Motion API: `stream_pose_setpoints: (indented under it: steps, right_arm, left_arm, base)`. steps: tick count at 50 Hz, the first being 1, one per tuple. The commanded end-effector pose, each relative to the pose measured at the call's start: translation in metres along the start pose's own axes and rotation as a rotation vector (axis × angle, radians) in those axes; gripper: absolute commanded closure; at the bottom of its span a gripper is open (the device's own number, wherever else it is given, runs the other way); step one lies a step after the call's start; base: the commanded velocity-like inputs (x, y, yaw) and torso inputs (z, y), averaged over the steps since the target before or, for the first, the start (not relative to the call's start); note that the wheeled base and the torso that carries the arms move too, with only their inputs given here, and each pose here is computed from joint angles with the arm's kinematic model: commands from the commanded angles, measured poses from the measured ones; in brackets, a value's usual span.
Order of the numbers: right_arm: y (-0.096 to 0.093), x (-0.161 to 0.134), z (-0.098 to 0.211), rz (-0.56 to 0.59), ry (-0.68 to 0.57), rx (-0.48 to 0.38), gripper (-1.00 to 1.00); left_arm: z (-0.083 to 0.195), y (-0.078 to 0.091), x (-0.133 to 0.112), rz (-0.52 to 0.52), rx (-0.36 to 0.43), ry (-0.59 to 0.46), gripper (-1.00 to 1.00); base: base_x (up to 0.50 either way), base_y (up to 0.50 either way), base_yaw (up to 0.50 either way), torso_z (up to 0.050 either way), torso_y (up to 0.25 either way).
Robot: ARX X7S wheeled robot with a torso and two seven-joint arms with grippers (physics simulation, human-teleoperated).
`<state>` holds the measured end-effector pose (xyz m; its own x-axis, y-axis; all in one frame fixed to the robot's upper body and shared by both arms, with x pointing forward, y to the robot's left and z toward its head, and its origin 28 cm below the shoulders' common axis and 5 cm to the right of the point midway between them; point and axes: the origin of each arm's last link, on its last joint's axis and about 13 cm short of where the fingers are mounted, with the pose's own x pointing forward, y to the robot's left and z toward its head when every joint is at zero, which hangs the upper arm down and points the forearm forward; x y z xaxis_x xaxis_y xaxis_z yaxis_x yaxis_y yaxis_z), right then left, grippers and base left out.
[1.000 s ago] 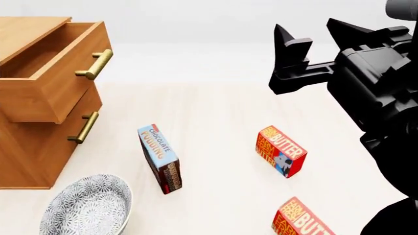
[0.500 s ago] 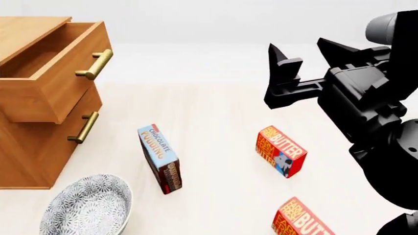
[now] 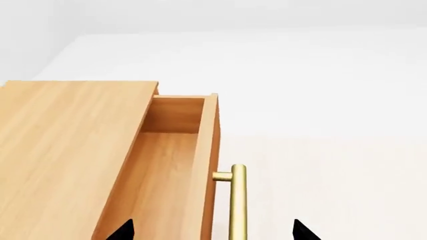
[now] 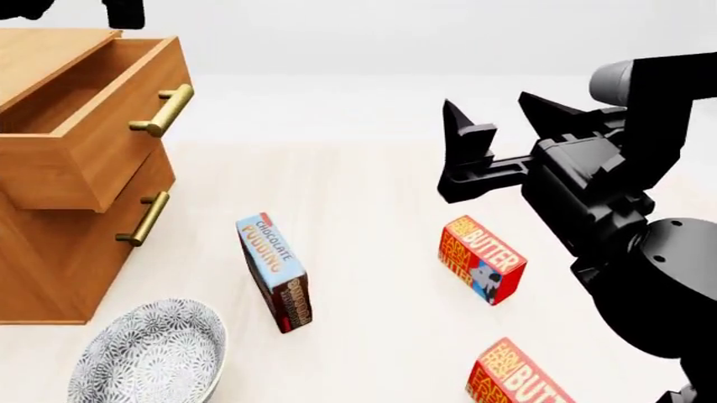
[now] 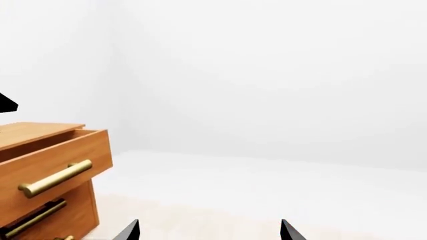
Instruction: Put the butter at the front in the top drawer of the cabinet and close it.
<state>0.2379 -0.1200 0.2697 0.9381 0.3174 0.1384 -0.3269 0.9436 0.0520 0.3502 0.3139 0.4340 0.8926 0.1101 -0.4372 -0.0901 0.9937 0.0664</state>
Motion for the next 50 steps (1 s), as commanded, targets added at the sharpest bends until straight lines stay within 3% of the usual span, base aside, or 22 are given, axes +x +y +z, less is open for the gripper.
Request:
stream_pose_setpoints:
  steps: [1, 17, 34, 40, 50]
  right_arm:
    - [-0.003, 0.000, -0.010, 0.000, 0.007, 0.022, -1.00]
    - [-0.006, -0.002, -0.019, -0.019, 0.016, 0.042, -1.00]
    - [-0.006, -0.007, -0.022, -0.036, 0.020, 0.046, -1.00]
    - [-0.006, -0.009, -0.022, -0.041, 0.018, 0.047, -1.00]
    - [-0.004, -0.011, -0.019, -0.036, 0.013, 0.046, -1.00]
  left_arm:
    - [-0.018, -0.006, 0.020, 0.069, 0.042, 0.084, -1.00]
    - [-0.046, -0.006, 0.042, 0.099, 0.142, 0.253, -1.00]
    - [-0.074, -0.007, 0.063, 0.043, 0.162, 0.364, -1.00]
    - [-0.079, -0.013, 0.071, -0.094, 0.166, 0.343, -1.00]
    - [-0.059, -0.040, 0.067, -0.341, 0.225, 0.264, -1.00]
  base:
    - [0.00, 0.00, 0.00, 0.000, 0.000]
    - [0.00, 0.00, 0.00, 0.000, 0.000]
    - [0.00, 0.00, 0.00, 0.000, 0.000]
    - [0.00, 0.00, 0.00, 0.000, 0.000]
    - [0.00, 0.00, 0.00, 0.000, 0.000]
